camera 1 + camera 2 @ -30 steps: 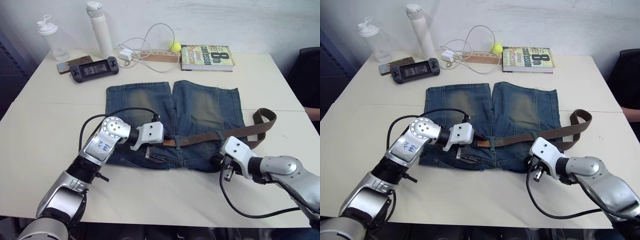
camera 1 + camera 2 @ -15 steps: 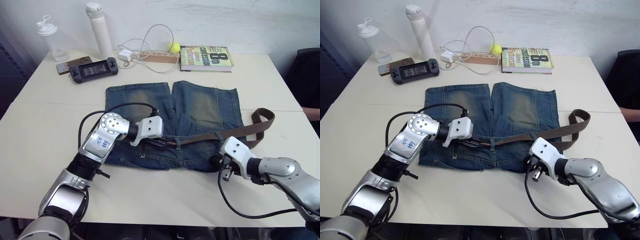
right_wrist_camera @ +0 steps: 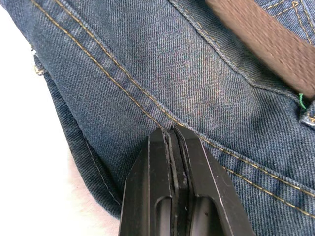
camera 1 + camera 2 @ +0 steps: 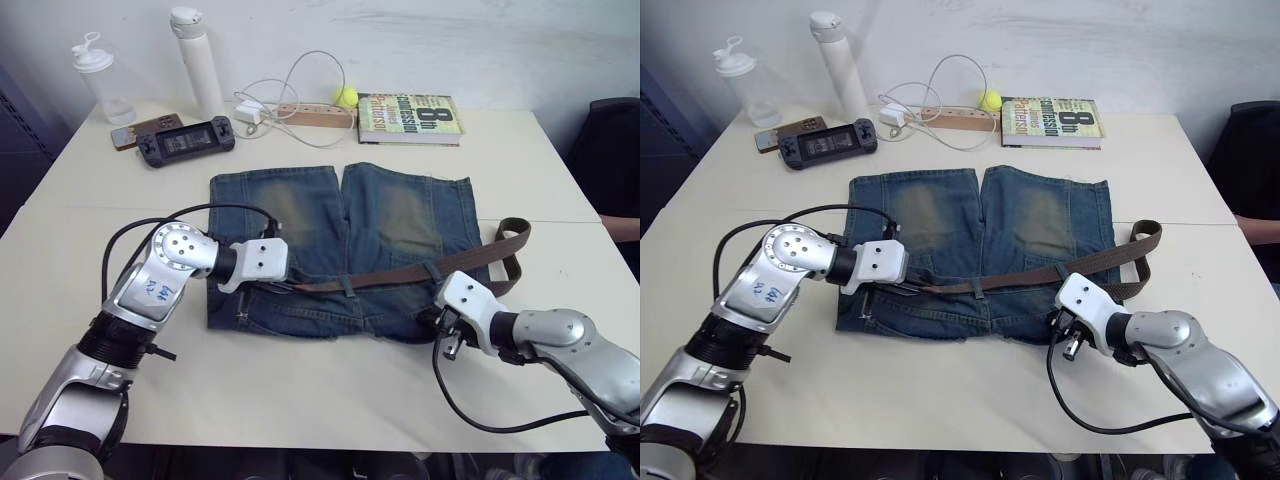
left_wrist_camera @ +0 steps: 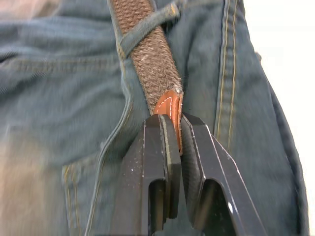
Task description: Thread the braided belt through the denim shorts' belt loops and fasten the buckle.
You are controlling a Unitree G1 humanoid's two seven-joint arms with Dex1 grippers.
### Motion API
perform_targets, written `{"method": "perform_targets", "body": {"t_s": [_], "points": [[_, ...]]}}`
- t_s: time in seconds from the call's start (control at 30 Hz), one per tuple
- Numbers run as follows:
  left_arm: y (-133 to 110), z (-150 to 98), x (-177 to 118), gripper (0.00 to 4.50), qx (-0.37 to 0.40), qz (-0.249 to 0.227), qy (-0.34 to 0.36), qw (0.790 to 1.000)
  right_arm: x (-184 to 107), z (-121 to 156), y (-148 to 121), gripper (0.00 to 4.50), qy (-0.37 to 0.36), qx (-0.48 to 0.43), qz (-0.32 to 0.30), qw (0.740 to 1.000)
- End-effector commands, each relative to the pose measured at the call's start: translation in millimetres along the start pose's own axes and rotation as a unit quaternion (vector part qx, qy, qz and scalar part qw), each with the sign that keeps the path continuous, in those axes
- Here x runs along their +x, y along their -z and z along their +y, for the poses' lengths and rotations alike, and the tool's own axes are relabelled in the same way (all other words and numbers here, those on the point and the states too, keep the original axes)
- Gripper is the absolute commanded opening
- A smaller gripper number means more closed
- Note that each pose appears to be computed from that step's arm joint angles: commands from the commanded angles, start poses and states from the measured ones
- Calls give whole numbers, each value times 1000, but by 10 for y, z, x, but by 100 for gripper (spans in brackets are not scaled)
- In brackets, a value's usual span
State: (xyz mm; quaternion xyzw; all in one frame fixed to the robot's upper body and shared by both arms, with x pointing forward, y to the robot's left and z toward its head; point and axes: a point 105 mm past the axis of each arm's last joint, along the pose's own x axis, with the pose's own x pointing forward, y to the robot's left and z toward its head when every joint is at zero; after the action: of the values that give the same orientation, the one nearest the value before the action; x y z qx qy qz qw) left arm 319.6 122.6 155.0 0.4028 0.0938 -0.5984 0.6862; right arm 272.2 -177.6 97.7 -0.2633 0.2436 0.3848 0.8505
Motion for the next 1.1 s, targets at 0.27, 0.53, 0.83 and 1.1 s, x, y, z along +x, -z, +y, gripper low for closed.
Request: {"method": "perform_targets", "body": {"t_s": [0.27, 0.53, 0.83, 1.1], "points": [[374, 88, -428, 2, -25, 74, -63, 995, 30, -93, 380, 0, 14, 34, 77, 996], [383, 100, -385, 2, -40, 48, -73, 995, 24, -87, 365, 0, 12, 32, 76, 997], [41, 218, -576, 340, -167, -77, -91, 979, -27, 16, 5, 0, -31, 10, -7, 999], [-106, 184, -1057, 450, -231, -124, -77, 962, -337, 256, -503, 229, -130, -14, -91, 987]]}}
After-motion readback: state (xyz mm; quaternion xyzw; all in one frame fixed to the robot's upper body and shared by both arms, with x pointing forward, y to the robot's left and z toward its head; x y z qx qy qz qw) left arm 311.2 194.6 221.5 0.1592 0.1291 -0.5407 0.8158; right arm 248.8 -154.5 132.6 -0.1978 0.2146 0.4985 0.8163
